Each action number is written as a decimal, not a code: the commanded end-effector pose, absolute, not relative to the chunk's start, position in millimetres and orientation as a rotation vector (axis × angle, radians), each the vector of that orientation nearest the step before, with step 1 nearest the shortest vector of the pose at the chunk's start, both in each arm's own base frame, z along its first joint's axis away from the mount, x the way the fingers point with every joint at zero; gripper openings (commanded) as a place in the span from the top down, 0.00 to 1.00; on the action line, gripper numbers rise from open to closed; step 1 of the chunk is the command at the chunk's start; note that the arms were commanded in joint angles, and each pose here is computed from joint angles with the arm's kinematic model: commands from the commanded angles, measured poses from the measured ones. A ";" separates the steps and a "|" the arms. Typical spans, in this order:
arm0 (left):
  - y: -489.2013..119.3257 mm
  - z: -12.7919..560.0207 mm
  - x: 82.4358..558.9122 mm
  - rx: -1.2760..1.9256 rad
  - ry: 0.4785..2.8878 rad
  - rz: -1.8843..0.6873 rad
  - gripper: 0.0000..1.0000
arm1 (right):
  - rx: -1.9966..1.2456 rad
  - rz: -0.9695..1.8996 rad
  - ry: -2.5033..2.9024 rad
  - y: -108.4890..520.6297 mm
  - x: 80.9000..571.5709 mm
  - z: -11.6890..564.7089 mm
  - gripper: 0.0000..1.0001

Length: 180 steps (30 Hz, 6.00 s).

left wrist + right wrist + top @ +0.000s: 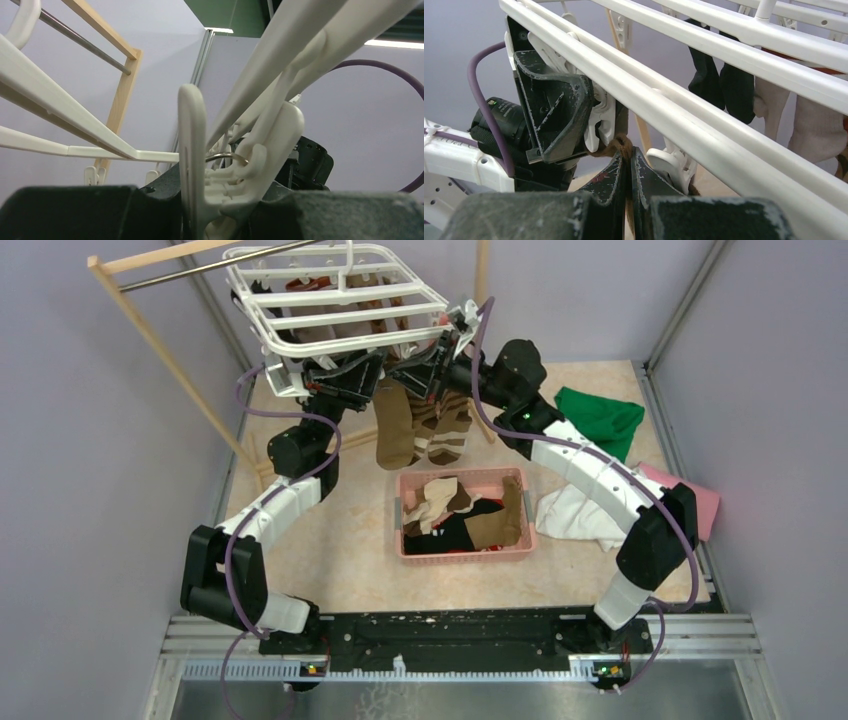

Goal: Clip the socks to the hanger
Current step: Clamp the sock onto the hanger, then adjust the hanger on the clothesline.

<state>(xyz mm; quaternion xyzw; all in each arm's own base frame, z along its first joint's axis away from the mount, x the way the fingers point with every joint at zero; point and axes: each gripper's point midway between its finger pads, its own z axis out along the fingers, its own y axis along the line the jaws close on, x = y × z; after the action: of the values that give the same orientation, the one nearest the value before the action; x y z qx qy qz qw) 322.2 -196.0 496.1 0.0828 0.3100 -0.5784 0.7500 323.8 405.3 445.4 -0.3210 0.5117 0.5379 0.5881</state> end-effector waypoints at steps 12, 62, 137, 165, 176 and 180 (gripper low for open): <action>-174.8 534.2 267.9 0.304 0.392 -1.179 0.85 | -0.816 1.300 1.012 388.3 296.9 485.1 1.00; -176.8 533.8 269.4 0.332 0.391 -1.193 0.85 | -0.809 1.440 1.000 383.6 281.5 510.2 1.00; -138.3 373.0 235.0 0.318 1.235 -0.682 0.02 | -1.105 1.143 1.069 350.8 255.0 410.9 0.44; -84.3 270.4 257.6 0.000 1.548 -0.446 0.01 | -0.820 0.840 0.941 412.2 223.6 351.3 0.39; -53.1 269.5 245.0 -0.053 1.536 -0.284 0.03 | -0.679 0.863 1.019 449.9 229.9 356.0 0.39; -50.2 272.0 243.9 -0.028 1.538 -0.249 0.04 | -0.591 0.797 1.061 454.9 249.3 360.9 0.40</action>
<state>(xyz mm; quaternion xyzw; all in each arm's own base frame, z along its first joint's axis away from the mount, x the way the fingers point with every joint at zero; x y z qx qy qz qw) 245.0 -59.0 265.5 -0.0200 0.6973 -0.1425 0.7022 233.6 453.4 326.6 -0.3379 0.4872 0.3729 0.7137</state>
